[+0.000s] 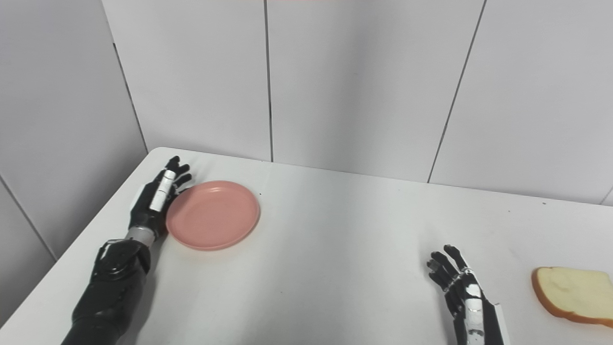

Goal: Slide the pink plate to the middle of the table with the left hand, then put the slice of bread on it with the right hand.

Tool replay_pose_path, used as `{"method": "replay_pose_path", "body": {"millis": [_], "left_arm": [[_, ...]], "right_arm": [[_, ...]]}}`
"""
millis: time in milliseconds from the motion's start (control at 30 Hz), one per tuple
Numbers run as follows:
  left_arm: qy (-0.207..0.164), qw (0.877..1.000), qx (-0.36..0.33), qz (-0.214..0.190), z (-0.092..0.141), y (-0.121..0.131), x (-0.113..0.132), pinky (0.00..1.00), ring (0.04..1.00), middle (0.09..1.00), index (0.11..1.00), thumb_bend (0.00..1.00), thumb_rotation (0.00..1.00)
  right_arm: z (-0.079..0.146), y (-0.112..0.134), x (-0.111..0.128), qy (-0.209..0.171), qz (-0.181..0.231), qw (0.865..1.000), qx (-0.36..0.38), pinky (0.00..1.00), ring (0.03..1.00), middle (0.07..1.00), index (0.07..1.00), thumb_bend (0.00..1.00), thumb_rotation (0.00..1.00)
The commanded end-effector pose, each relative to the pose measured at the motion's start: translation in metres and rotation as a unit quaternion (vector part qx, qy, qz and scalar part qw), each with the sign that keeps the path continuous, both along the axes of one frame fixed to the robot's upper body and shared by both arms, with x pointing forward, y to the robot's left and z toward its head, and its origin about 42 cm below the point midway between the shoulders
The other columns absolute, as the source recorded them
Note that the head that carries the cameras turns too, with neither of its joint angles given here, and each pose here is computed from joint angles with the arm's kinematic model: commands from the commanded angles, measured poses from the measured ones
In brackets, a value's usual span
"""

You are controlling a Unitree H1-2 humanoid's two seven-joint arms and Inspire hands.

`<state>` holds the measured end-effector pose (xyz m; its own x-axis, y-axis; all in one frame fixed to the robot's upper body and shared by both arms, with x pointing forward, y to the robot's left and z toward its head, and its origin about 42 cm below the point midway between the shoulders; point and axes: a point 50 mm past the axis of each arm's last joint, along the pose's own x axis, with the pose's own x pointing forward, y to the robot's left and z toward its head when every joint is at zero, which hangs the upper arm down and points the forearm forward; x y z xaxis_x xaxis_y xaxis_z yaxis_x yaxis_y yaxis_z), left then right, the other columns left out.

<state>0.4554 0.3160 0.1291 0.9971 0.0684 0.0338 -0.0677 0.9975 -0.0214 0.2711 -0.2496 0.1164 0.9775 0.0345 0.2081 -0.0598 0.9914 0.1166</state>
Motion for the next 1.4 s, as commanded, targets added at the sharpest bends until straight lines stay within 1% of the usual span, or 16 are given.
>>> {"method": "replay_pose_path", "body": {"millis": [0,133,367,600,700,800,933,1033,1167,1367], "left_arm": [[-0.04,0.999,0.016,-0.017,0.024,-0.008,0.014,0.75,0.891,0.896,0.937,0.9,0.76],[-0.032,0.999,0.018,-0.032,0.017,-0.024,0.014,0.77,0.895,0.9,0.931,0.89,0.76],[-0.03,0.997,0.001,-0.065,0.008,-0.056,0.01,0.75,0.884,0.879,0.918,0.84,0.74],[-0.021,0.995,-0.02,-0.099,0.005,-0.091,0.004,0.75,0.885,0.88,0.901,0.88,0.73],[-0.021,0.993,-0.02,-0.113,0.005,-0.106,-0.001,0.74,0.881,0.88,0.903,0.87,0.73],[-0.013,0.993,-0.021,-0.115,0.004,-0.122,-0.005,0.74,0.869,0.867,0.904,0.86,0.74],[-0.006,0.992,-0.031,-0.125,0.004,-0.139,-0.012,0.75,0.88,0.875,0.913,0.84,0.74],[-0.002,0.99,-0.039,-0.139,0.005,-0.153,-0.019,0.77,0.89,0.885,0.92,0.83,0.75],[0.004,0.987,-0.049,-0.155,0.005,-0.165,-0.026,0.78,0.894,0.886,0.921,0.82,0.75],[0.011,0.983,-0.058,-0.172,0.004,-0.179,-0.036,0.8,0.892,0.88,0.921,0.82,0.73]], "right_arm": [[-0.054,-0.005,-0.041,0.098,-0.018,0.995,0.008,0.86,0.829,0.83,0.864,0.77,0.99],[-0.053,-0.004,-0.042,0.097,-0.018,0.995,0.008,0.86,0.828,0.828,0.861,0.77,0.99],[-0.052,-0.002,-0.043,0.098,-0.017,0.995,0.005,0.86,0.828,0.827,0.856,0.78,0.99],[-0.051,0.001,-0.044,0.097,-0.015,0.995,0.006,0.85,0.824,0.828,0.854,0.78,0.99],[-0.05,0.003,-0.045,0.096,-0.014,0.995,0.005,0.85,0.824,0.829,0.856,0.78,0.99],[-0.05,0.006,-0.044,0.095,-0.014,0.995,0.005,0.85,0.821,0.826,0.855,0.79,0.99],[-0.048,0.011,-0.044,0.093,-0.015,0.996,0.006,0.82,0.811,0.814,0.836,0.81,0.96],[-0.046,0.016,-0.044,0.092,-0.016,0.996,0.006,0.81,0.807,0.811,0.83,0.81,0.95],[-0.043,0.025,-0.043,0.092,-0.014,0.996,0.006,0.82,0.814,0.816,0.831,0.81,0.93],[-0.038,0.043,-0.042,0.091,-0.015,0.996,0.001,0.83,0.817,0.816,0.84,0.81,0.95]]}}
